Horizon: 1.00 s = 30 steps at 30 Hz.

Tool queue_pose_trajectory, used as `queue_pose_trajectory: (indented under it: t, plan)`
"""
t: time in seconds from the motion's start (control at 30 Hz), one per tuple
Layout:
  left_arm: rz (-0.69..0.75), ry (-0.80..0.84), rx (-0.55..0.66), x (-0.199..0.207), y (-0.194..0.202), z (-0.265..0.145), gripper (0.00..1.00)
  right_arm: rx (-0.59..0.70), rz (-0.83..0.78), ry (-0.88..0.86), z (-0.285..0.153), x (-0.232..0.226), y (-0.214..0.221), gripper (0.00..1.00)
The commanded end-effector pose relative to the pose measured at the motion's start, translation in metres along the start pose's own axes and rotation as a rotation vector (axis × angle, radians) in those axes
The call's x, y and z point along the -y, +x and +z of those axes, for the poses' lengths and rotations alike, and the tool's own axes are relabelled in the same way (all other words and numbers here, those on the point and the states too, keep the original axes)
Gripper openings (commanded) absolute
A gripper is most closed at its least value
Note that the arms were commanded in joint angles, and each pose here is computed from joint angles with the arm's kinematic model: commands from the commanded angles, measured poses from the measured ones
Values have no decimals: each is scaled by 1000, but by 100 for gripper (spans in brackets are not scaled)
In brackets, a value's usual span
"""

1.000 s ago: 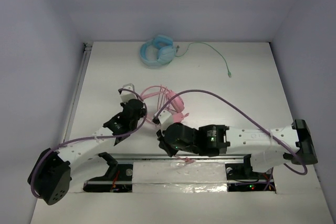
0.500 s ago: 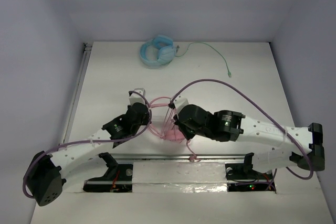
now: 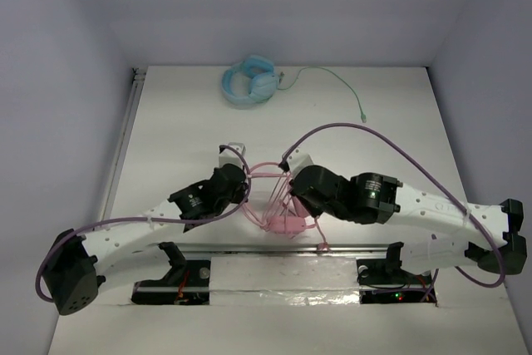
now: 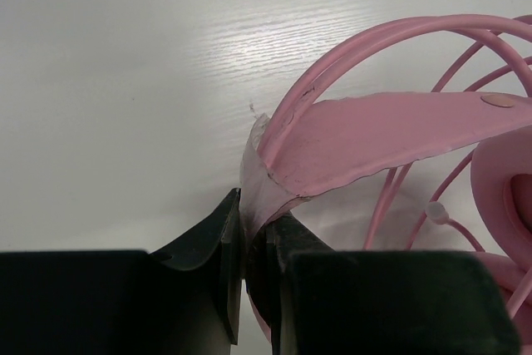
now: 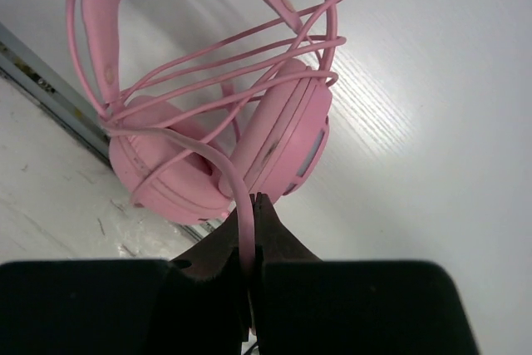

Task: Wrap the headphones

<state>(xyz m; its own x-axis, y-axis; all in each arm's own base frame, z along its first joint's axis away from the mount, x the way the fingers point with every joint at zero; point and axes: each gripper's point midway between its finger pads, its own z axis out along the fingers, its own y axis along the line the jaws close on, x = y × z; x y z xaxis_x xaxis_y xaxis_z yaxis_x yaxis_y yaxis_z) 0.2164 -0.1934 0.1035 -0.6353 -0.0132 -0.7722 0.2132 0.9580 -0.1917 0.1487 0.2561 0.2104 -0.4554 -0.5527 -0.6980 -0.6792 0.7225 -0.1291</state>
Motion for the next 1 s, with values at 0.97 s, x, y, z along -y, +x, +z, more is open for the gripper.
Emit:
queue_pose_trajectory:
  t: [0.97]
  plan:
    - [-24,505,209,89,-111,-105,0,476,425,200,-5,94,-77,23]
